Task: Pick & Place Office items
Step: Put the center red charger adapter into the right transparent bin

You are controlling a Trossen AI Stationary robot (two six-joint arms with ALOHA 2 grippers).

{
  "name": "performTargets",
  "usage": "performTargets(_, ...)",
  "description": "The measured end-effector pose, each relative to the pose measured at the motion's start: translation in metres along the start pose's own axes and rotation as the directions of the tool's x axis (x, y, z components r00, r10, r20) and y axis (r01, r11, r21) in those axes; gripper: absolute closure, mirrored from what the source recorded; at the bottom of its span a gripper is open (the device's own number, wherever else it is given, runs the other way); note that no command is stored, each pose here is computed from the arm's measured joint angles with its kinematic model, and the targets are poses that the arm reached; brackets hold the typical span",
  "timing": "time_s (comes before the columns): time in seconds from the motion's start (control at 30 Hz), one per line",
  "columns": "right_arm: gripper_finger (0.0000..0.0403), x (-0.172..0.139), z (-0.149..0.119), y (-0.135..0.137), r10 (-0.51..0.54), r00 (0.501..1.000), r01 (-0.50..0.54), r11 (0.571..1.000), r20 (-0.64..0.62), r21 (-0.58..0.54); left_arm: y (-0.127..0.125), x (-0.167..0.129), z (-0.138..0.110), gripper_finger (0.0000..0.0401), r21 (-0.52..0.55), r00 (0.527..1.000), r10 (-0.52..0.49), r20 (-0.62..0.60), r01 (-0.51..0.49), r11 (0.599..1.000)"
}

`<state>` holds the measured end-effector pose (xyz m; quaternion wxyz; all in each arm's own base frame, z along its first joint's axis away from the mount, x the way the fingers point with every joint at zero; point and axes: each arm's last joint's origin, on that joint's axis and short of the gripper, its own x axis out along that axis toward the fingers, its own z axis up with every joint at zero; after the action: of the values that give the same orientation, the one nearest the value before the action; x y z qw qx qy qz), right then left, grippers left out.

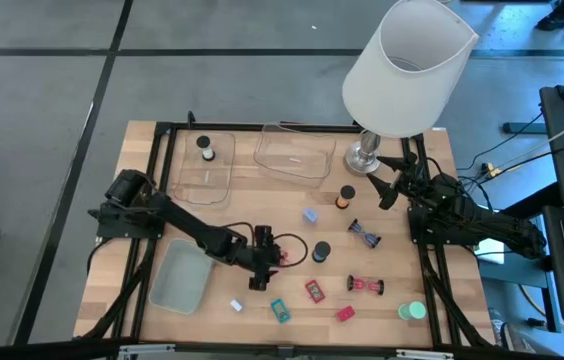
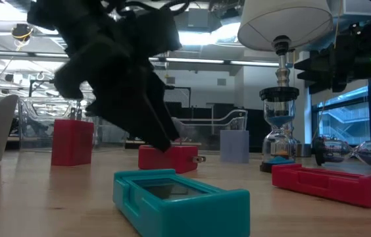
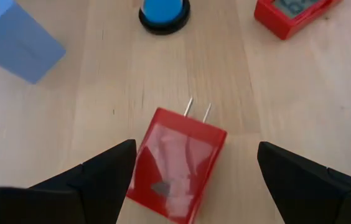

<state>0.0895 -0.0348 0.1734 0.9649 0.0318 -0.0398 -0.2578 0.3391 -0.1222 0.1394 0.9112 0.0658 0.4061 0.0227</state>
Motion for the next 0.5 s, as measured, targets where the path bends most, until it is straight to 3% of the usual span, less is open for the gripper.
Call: performTargets(0.5,0.0076,0.0,0.0,0.0,0.0,1.0,0.0,1.0,0.0,0.0,0.017,0.019,-0.005,0.0072,-0.024,0.998,-0.042,-0.052,0.04,0.999)
